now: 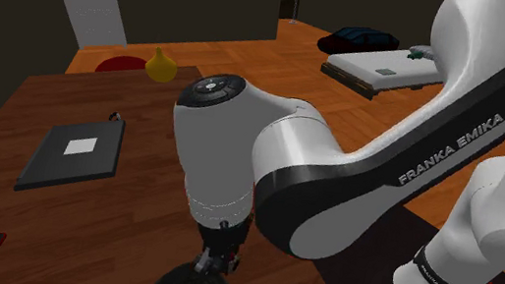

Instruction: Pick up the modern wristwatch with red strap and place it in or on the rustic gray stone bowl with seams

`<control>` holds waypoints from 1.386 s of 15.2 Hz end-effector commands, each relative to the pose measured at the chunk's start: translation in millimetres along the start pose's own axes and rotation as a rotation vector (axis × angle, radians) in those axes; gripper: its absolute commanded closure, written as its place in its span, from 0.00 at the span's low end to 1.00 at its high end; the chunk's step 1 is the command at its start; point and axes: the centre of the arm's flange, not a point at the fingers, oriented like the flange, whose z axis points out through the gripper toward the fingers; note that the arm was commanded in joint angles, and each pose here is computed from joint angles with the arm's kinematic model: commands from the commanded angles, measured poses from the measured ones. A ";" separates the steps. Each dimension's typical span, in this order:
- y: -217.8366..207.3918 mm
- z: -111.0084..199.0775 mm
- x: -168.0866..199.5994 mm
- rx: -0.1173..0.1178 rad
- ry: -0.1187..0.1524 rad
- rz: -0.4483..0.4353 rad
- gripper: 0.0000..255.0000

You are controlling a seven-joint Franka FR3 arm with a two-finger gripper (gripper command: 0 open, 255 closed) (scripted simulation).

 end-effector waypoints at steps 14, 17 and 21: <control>-81.9 45.5 31.6 0.001 0.001 0.003 1.00; -82.5 60.9 32.0 0.001 0.001 0.003 1.00; -82.5 60.9 32.0 0.001 0.001 0.003 1.00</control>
